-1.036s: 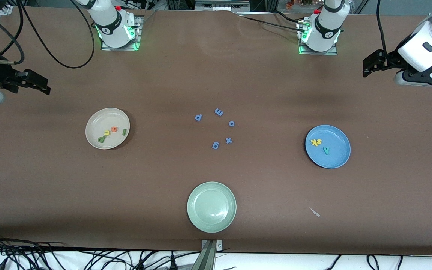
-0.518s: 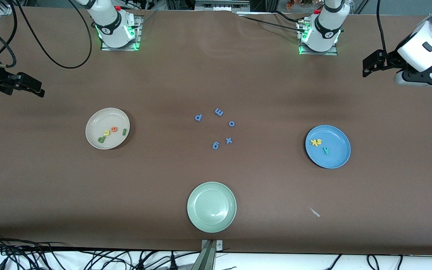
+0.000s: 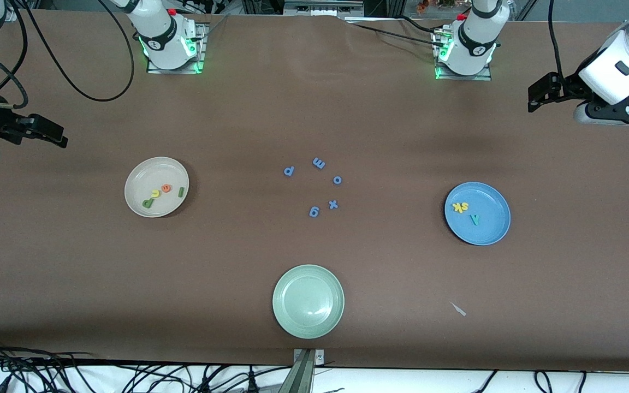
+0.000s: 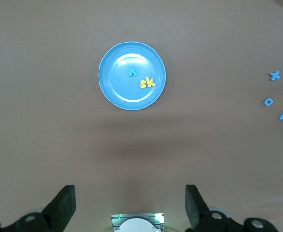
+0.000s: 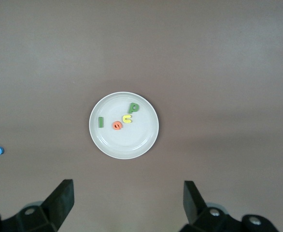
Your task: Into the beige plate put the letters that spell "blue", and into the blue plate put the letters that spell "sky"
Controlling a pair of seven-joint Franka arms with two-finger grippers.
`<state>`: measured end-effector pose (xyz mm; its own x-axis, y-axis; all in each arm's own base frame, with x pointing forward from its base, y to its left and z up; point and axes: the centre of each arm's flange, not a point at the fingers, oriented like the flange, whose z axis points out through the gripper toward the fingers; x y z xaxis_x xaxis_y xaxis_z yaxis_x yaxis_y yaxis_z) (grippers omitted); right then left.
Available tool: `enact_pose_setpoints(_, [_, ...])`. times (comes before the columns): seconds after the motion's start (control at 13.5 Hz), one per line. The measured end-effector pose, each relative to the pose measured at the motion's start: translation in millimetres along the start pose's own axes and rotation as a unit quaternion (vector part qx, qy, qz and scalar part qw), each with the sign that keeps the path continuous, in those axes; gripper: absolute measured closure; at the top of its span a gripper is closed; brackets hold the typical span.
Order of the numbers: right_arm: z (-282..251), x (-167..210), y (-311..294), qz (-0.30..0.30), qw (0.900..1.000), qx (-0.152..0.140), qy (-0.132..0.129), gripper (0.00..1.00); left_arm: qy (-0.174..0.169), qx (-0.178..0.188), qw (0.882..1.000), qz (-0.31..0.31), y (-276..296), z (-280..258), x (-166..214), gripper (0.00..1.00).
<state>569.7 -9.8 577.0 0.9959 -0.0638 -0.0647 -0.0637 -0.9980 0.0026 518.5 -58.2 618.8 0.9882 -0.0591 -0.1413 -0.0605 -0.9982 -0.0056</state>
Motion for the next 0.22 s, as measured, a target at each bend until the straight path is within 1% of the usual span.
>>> enact_pose_setpoints(0.22, [0, 0, 0, 0.000, 1.000, 0.000, 0.000, 0.00, -0.002, -0.006, 1.000, -0.014, -13, 2, 1, 0.00])
